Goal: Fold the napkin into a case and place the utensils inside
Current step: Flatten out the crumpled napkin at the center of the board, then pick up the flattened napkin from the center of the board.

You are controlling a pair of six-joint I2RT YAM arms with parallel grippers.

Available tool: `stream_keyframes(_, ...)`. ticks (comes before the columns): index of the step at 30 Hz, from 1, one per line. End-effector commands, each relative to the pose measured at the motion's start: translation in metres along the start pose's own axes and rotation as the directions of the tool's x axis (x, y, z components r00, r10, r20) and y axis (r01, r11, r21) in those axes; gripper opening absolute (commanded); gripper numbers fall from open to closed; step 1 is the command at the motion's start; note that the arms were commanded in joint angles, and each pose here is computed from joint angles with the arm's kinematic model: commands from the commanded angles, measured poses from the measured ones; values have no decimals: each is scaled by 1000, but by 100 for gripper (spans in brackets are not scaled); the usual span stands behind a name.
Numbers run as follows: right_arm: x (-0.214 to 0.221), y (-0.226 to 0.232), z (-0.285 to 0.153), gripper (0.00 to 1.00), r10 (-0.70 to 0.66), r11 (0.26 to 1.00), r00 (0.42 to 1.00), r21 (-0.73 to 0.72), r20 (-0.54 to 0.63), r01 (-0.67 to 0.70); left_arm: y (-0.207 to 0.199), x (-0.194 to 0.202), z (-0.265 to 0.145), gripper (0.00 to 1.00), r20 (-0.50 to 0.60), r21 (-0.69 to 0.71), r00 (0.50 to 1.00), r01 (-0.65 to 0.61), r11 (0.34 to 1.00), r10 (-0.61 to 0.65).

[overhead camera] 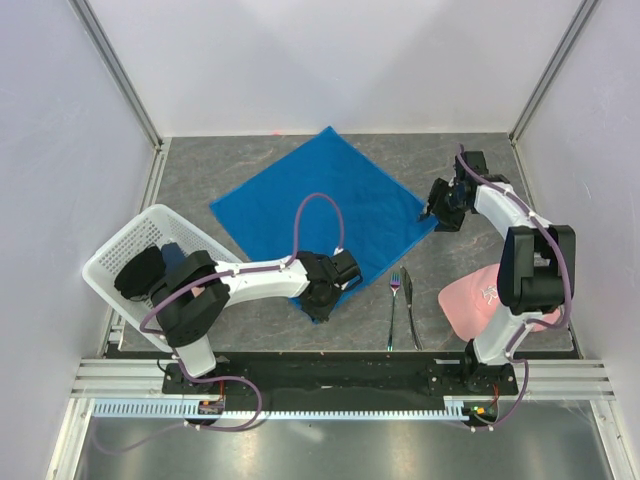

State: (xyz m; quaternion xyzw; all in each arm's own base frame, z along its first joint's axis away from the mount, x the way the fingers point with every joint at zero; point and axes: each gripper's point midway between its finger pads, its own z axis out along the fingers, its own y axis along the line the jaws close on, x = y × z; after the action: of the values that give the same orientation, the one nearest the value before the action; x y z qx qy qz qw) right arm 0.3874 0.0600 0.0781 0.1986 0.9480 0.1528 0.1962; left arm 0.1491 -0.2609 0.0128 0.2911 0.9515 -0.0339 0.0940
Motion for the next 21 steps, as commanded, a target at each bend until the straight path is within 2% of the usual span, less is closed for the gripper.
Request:
stream_keyframes(1,-38,-7,3,66,55,998,995,29,78,-57,-4,-3,8,19,9,34,999,-44,998,44)
stream_keyframes(3,-42,-15,14,68,79,995,995,50,68,-82,-6,-4,2,12,19,45,999,-39,998,38)
stream_keyframes(10,-62,-35,35,67,79,985,994,148,76,-89,-20,-10,-26,6,28,127,999,-31,991,28)
stream_keyframes(14,-67,-43,44,57,89,978,992,182,85,-104,-26,-12,-36,2,38,160,999,-27,987,21)
stream_keyframes(21,-78,-47,55,49,79,974,991,203,105,-99,-28,-10,-42,2,33,179,999,-31,983,25)
